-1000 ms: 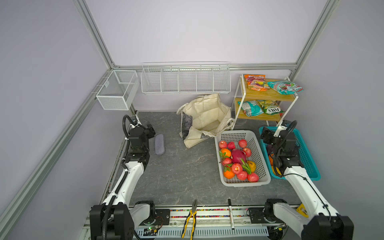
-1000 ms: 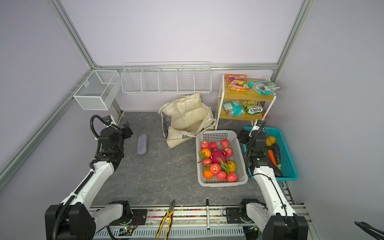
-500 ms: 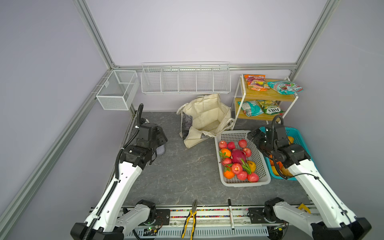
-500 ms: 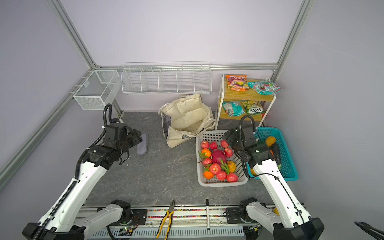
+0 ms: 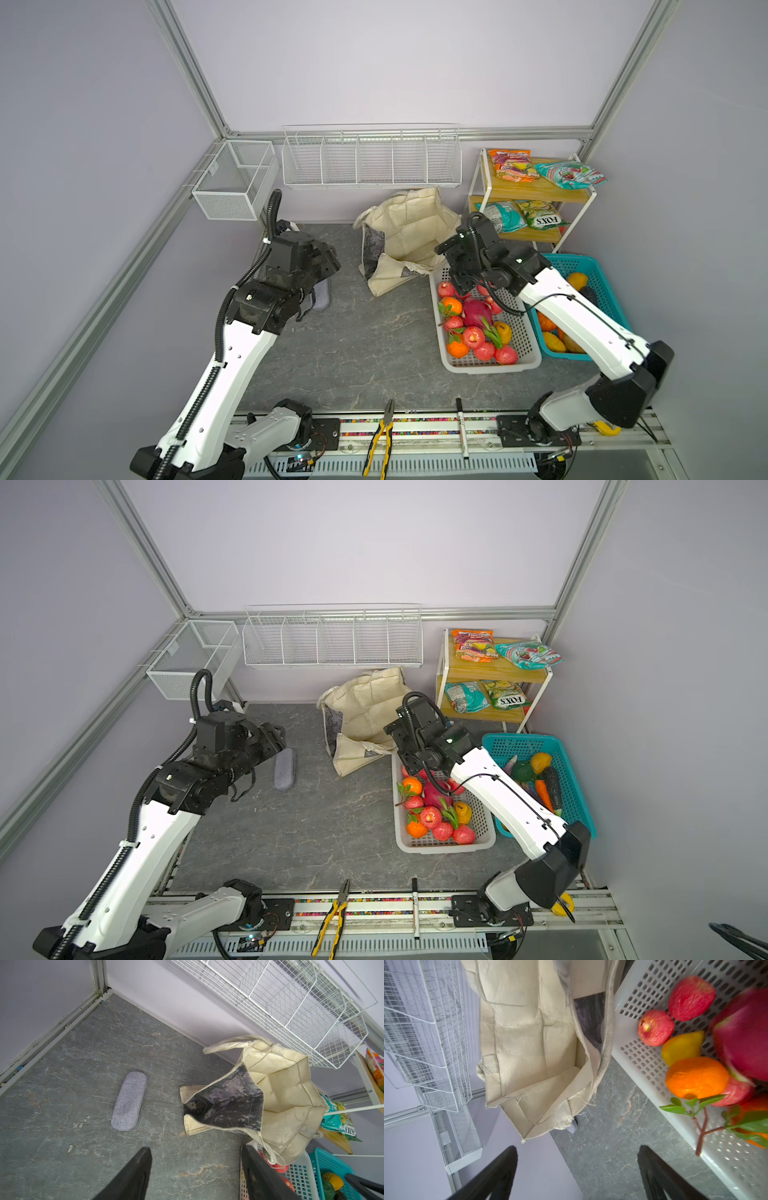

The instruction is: Place the food into the grocery bag and tie it

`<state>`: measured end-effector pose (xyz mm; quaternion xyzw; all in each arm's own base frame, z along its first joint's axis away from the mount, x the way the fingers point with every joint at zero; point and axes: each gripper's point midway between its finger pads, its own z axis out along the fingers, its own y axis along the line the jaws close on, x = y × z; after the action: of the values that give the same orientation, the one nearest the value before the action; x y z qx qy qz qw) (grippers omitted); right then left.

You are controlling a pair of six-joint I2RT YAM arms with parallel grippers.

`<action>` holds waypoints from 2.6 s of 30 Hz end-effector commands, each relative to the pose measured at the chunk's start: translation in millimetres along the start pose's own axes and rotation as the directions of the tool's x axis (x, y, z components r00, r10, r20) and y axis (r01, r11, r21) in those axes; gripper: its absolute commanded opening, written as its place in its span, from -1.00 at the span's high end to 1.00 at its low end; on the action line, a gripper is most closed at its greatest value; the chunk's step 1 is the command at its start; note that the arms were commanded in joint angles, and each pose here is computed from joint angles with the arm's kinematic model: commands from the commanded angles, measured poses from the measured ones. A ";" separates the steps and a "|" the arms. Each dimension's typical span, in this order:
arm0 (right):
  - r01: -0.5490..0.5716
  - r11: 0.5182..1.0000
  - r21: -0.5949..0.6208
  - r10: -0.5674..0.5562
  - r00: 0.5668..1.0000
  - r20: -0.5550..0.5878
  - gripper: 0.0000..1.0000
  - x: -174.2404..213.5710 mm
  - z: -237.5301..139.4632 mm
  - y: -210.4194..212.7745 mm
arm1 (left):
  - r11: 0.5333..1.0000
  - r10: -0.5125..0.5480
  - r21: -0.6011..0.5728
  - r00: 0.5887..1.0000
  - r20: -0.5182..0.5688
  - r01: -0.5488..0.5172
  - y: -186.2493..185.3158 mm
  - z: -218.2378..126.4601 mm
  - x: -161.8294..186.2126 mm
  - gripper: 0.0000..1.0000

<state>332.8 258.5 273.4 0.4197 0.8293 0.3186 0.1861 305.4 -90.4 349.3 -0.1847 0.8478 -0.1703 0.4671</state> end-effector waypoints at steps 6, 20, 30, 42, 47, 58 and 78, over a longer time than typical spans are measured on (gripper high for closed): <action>-0.232 0.970 0.078 0.238 0.968 -0.080 -0.85 53.9 59.2 17.2 | 0.999 0.042 -0.037 0.998 0.045 -0.040 17.4 -32.5 -5.9 -0.40; -0.251 0.967 0.040 0.253 0.965 -0.063 -0.25 80.2 119.6 44.4 | 0.996 0.080 -0.052 0.990 0.118 -0.074 37.6 -61.0 -7.8 -0.44; -0.004 0.999 0.049 0.011 0.990 -0.140 0.75 105.6 102.5 46.5 | 0.999 0.024 -0.051 0.993 0.119 -0.018 45.9 -75.0 -4.4 -0.42; 0.517 0.856 -0.012 -0.493 0.809 -0.321 0.86 149.1 51.9 30.2 | 0.998 -0.017 -0.059 0.997 0.076 0.022 46.6 -75.3 1.4 -0.51; 0.677 0.732 -0.080 -0.643 0.647 -0.409 0.85 165.5 39.2 19.1 | 0.999 -0.022 -0.042 0.999 0.046 0.023 37.9 -62.4 5.0 -0.98; 0.842 0.445 -0.304 -0.822 0.249 -0.512 0.82 187.3 10.0 -9.9 | 1.000 0.024 -0.004 0.993 -0.116 -0.025 4.9 -6.6 23.3 -0.99; 0.879 0.404 -0.255 -0.870 0.282 -0.405 0.80 144.5 -27.5 -47.8 | 1.000 0.008 0.015 0.899 -0.438 -0.001 -1.3 93.3 73.0 -0.94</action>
<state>196.5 352.5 249.2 -0.2054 0.9427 0.2482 0.0868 347.9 -115.2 255.2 -0.1603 0.9267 -0.1668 0.2961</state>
